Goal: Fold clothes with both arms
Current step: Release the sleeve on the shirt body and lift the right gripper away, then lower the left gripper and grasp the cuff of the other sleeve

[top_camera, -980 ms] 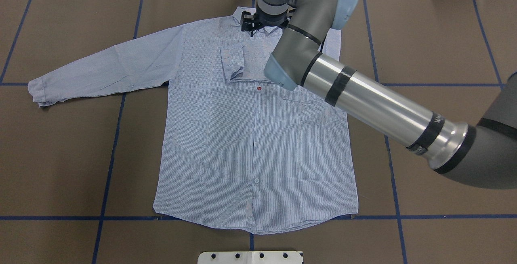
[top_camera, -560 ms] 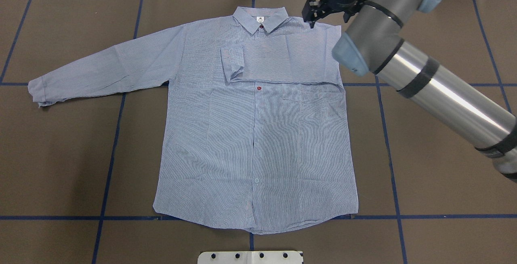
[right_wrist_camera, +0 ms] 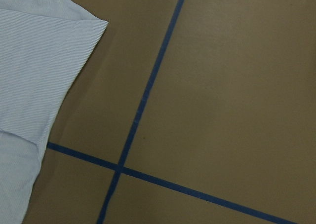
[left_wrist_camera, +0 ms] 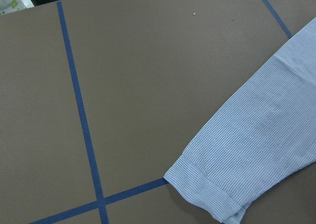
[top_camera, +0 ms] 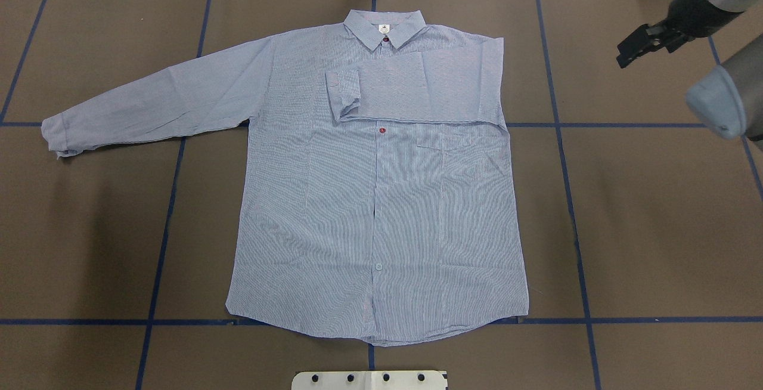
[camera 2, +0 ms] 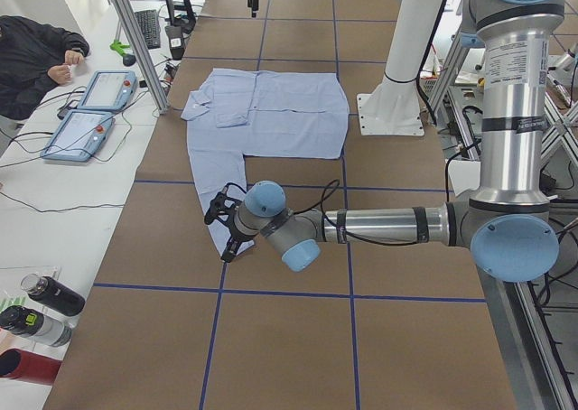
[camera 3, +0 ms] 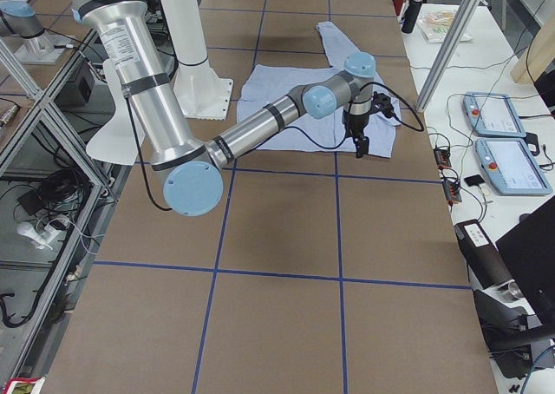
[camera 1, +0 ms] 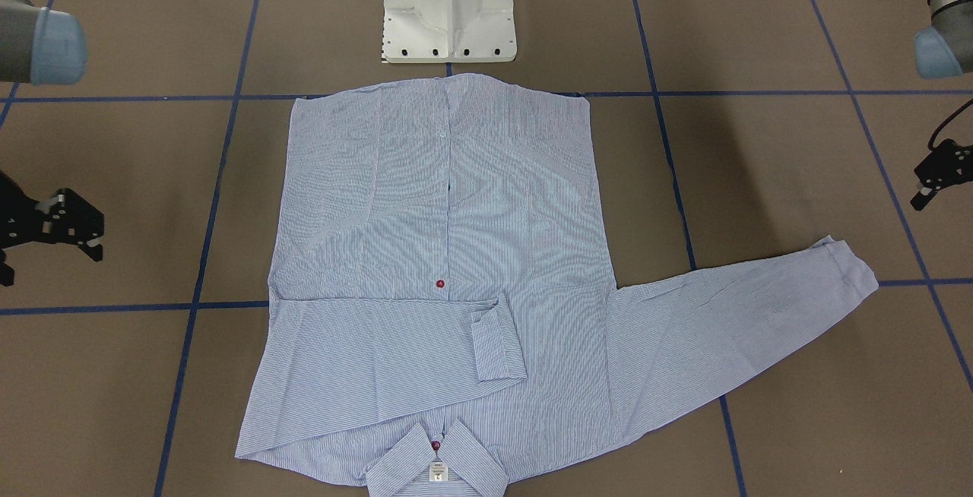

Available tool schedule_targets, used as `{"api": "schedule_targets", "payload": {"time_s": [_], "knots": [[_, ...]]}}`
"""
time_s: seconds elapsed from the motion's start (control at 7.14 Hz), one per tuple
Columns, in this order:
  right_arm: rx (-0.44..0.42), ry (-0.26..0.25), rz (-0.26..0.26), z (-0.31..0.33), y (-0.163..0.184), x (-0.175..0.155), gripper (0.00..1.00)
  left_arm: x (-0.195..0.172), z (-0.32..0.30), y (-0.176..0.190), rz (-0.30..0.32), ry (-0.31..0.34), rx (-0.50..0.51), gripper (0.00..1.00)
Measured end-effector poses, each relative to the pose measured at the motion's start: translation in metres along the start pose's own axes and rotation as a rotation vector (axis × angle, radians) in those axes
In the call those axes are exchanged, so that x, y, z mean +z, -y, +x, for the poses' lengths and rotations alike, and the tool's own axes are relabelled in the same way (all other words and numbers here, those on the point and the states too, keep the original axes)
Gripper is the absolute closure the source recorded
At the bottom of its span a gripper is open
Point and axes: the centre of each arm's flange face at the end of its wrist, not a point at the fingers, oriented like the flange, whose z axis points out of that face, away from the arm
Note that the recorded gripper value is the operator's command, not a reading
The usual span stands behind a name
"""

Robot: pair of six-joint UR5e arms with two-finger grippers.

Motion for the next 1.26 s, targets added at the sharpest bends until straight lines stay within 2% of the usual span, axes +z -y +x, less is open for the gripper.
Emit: {"api": "schedule_targets", "payload": {"time_s": [0.28,0.7,1.12,1.26], "knots": [[-0.003,0.003,0.002,0.032,-0.025,-0.006,0.00,0.032,0.001,-0.025,0.016,-0.012,-0.121,0.00],[-0.003,0.004,0.001,0.037,-0.029,-0.006,0.00,0.069,0.030,-0.037,0.011,-0.019,-0.223,0.03],[-0.003,0.004,-0.001,0.038,-0.030,-0.005,0.00,0.097,0.067,-0.039,0.002,-0.025,-0.258,0.32],[-0.003,0.003,0.000,0.038,-0.030,-0.005,0.00,0.101,0.069,-0.039,-0.001,-0.023,-0.260,0.32]]}}
